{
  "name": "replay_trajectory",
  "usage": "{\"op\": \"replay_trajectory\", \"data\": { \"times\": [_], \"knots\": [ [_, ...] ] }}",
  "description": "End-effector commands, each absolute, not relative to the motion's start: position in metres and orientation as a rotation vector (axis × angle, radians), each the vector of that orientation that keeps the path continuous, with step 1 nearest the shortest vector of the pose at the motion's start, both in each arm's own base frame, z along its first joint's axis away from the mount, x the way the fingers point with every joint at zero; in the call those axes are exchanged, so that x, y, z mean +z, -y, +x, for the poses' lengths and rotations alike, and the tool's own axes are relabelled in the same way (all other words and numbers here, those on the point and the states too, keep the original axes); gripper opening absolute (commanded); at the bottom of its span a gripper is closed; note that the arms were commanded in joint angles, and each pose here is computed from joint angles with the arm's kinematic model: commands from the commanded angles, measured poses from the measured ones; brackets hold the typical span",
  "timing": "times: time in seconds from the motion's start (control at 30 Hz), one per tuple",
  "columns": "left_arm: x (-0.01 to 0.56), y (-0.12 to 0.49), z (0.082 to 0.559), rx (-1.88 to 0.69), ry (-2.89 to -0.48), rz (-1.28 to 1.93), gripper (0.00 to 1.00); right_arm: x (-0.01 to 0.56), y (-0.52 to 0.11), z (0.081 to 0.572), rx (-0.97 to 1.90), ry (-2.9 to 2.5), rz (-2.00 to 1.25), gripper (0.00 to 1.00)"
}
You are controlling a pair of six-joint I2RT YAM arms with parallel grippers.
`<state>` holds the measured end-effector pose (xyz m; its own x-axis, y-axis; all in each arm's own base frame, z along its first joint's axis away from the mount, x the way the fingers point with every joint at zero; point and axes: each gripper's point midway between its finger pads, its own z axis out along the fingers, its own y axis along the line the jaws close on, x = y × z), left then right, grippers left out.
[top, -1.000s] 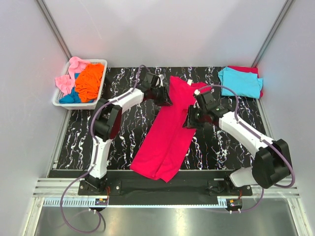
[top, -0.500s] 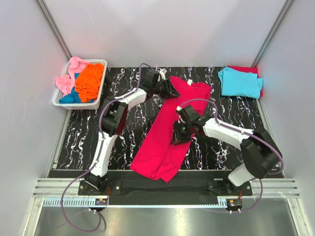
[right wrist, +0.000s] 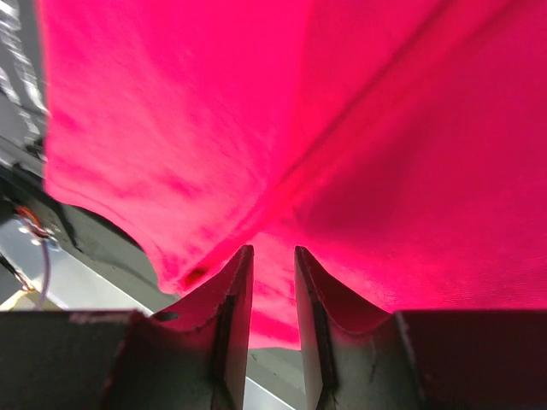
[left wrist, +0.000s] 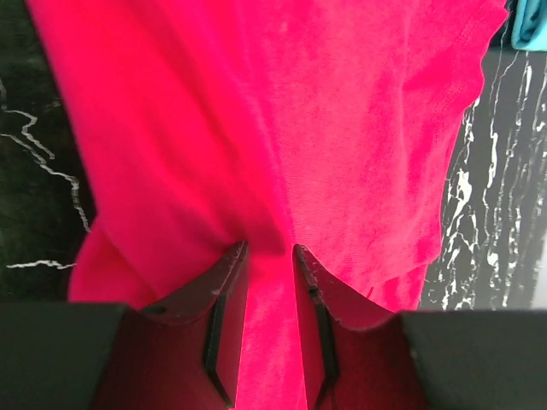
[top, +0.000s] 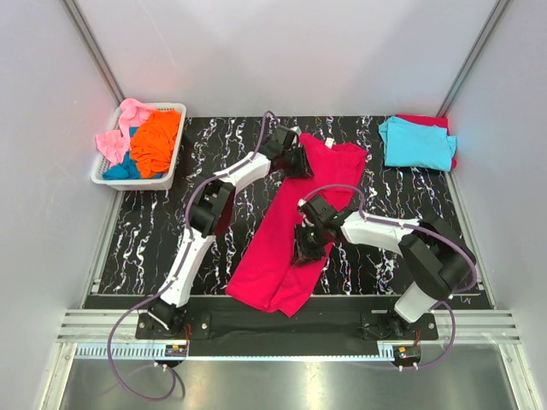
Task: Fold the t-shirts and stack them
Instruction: Fold the tshirt
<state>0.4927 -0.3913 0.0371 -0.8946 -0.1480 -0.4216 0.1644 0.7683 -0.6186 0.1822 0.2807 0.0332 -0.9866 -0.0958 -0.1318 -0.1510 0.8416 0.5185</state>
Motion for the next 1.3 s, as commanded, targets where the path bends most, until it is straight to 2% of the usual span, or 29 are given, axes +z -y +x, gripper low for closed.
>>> {"op": "replay_trajectory", "data": {
  "times": [0.0,0.27,0.47,0.8,1.27],
  "knots": [
    [0.032,0.386,0.505,-0.839,-2.493,0.033,0.33,0.020,-0.280,0.162,0.841,-2.980,-0.190,0.32],
    [0.019,0.384,0.513,-0.779,-2.509,0.033,0.33,-0.009,-0.261,0.145,0.728,-3.089,-0.110,0.31],
    [0.009,0.369,0.521,-0.629,-2.526,-0.017,0.33,-0.014,-0.264,0.150,0.684,-3.118,-0.113,0.31],
    [0.015,0.311,0.542,-0.297,-2.506,-0.257,0.31,-0.008,-0.252,0.162,0.477,-3.151,-0.168,0.32],
    [0.029,0.226,0.570,-0.063,-2.417,-0.491,0.28,0.006,-0.236,0.171,0.317,-3.133,-0.198,0.34]
  ]
}}
